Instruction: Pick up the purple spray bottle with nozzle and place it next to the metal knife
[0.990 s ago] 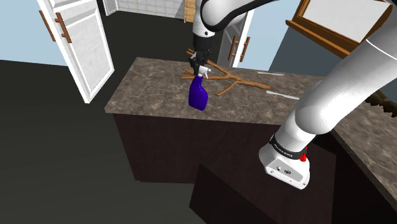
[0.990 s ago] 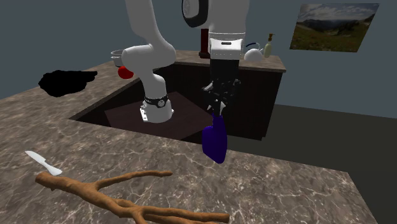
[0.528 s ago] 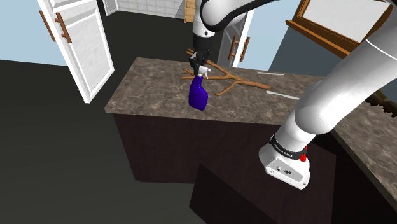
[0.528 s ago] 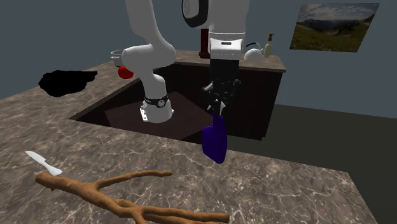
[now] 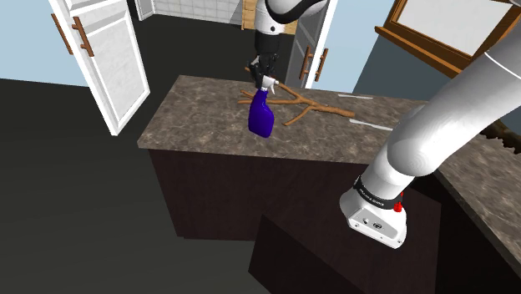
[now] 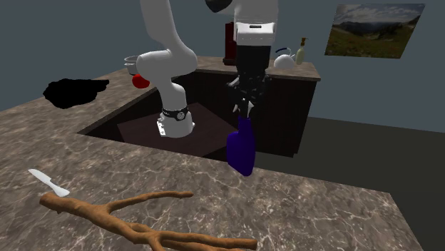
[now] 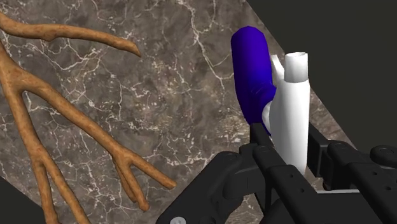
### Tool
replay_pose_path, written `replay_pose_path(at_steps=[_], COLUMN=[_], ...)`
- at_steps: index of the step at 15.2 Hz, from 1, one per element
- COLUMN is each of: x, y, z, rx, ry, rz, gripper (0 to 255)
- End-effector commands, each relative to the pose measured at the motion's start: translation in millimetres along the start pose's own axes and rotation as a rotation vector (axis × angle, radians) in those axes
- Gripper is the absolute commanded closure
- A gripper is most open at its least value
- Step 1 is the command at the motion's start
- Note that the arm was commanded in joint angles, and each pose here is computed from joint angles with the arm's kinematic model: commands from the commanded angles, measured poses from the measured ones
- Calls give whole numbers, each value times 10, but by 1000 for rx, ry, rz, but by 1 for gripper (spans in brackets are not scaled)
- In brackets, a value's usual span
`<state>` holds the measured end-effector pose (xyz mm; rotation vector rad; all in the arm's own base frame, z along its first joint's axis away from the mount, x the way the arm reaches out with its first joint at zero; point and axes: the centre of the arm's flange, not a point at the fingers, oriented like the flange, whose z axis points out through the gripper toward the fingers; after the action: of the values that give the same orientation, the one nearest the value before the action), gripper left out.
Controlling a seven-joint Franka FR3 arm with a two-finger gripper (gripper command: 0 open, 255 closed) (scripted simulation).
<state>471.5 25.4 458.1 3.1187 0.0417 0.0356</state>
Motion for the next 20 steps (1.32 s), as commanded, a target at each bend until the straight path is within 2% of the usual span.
replay_pose_path(at_steps=[1,20], x=[-3,20], y=[-2,21], z=[-102,-1104], rx=[0,0], ry=[0,0], rz=[0,0], gripper=[255,255])
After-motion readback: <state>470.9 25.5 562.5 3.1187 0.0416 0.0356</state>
